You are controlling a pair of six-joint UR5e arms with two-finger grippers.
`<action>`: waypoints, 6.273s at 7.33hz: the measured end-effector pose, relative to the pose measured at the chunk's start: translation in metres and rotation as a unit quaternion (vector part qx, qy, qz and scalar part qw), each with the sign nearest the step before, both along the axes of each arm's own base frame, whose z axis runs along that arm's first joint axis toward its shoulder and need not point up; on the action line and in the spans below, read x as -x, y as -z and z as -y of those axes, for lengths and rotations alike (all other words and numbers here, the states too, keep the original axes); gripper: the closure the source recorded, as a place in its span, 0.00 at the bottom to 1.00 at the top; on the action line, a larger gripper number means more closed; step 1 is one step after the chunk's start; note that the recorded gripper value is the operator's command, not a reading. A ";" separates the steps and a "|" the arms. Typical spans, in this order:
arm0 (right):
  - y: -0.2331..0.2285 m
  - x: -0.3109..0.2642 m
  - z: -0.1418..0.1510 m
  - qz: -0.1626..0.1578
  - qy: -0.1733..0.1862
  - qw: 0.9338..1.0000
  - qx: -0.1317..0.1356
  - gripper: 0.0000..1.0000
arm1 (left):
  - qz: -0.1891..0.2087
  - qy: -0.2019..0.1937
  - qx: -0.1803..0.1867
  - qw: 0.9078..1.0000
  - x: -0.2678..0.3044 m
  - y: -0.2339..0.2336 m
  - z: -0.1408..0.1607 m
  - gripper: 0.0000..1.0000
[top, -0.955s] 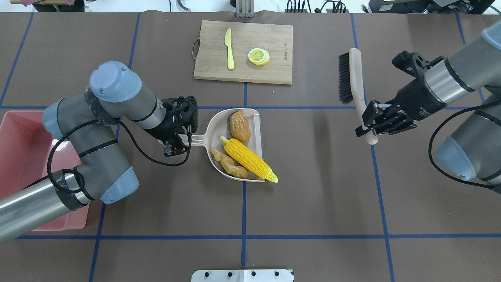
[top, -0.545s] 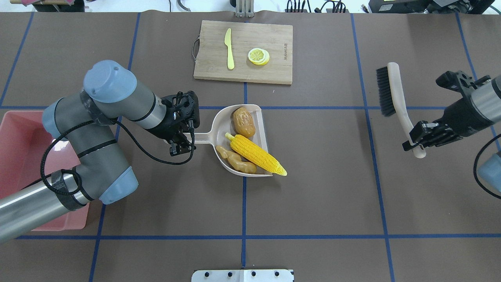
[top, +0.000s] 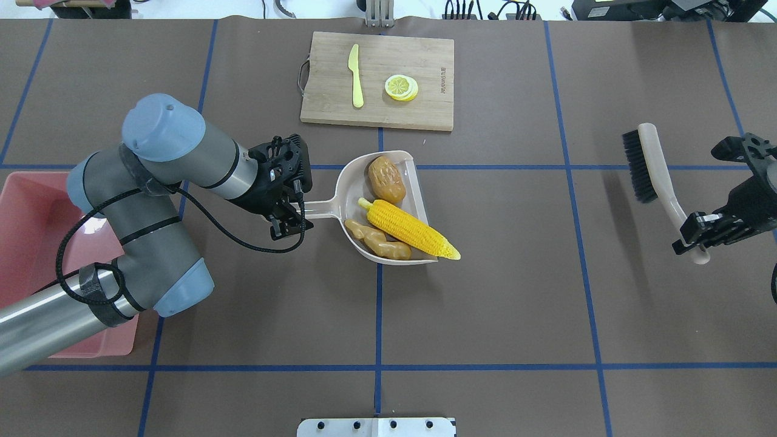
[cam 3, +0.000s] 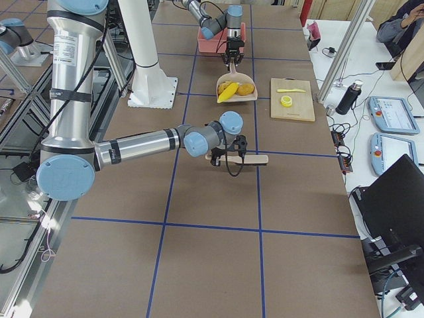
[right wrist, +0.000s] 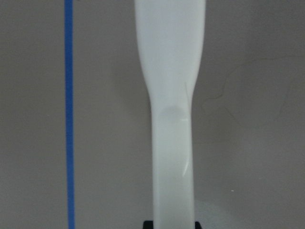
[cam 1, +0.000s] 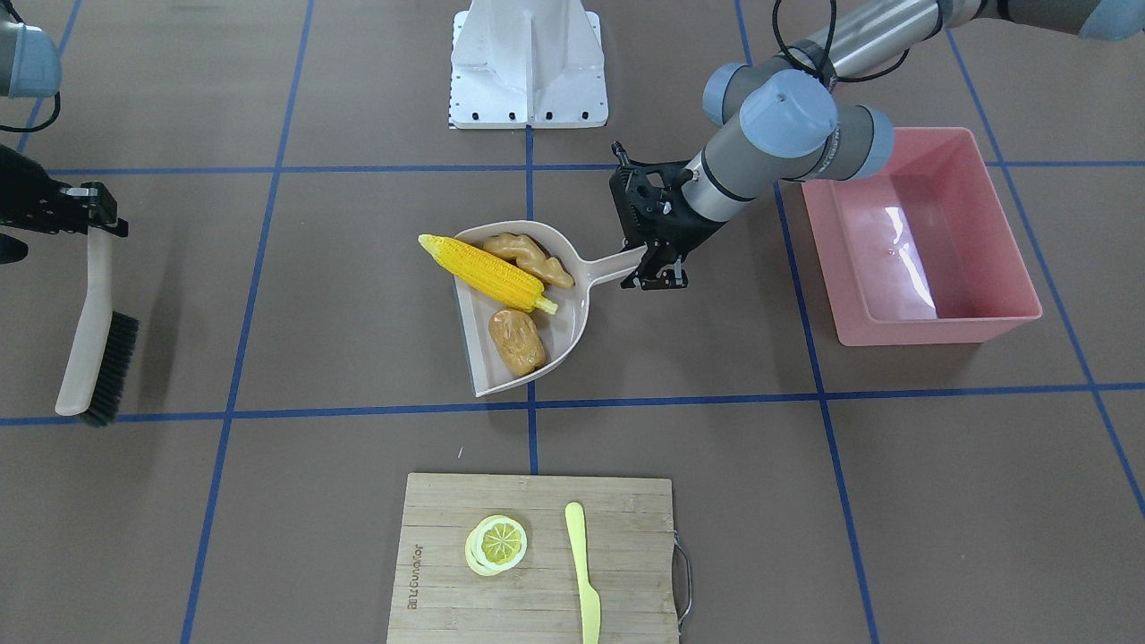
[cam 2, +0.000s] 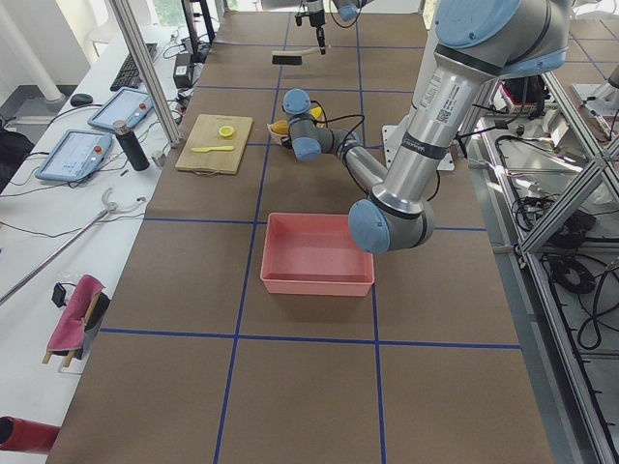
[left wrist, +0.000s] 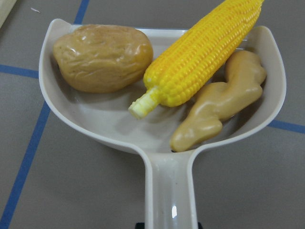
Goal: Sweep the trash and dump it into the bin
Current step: 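Lift the loaded dustpan with the left gripper and carry it over the bin, then hold the dustpan above the pink bin with the left gripper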
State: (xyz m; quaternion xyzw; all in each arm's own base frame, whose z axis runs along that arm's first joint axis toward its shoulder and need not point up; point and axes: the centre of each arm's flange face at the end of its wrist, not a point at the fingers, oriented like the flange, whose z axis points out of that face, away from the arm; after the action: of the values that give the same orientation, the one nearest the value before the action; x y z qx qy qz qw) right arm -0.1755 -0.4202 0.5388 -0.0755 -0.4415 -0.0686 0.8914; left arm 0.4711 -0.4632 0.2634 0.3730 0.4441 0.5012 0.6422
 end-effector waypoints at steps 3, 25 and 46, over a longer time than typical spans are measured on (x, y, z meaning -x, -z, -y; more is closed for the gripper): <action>-0.060 -0.046 -0.016 -0.075 0.045 0.996 -0.032 1.00 | -0.062 0.043 0.012 0.997 0.035 -0.001 0.012 1.00; -0.159 -0.111 -0.001 -0.075 -0.013 0.995 0.064 0.00 | -0.142 0.133 0.120 0.973 0.527 -0.326 -0.189 1.00; -0.101 -0.244 0.030 -0.129 -0.158 0.979 -0.019 0.00 | 0.160 0.113 0.210 0.958 0.511 -0.280 -0.263 1.00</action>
State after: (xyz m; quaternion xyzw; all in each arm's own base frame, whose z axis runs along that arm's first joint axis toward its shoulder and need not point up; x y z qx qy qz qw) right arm 0.0689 -0.4506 0.6398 0.0041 -0.3280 0.0749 0.9417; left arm -0.0396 -0.2005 0.5436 0.1928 0.3857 0.3740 0.8211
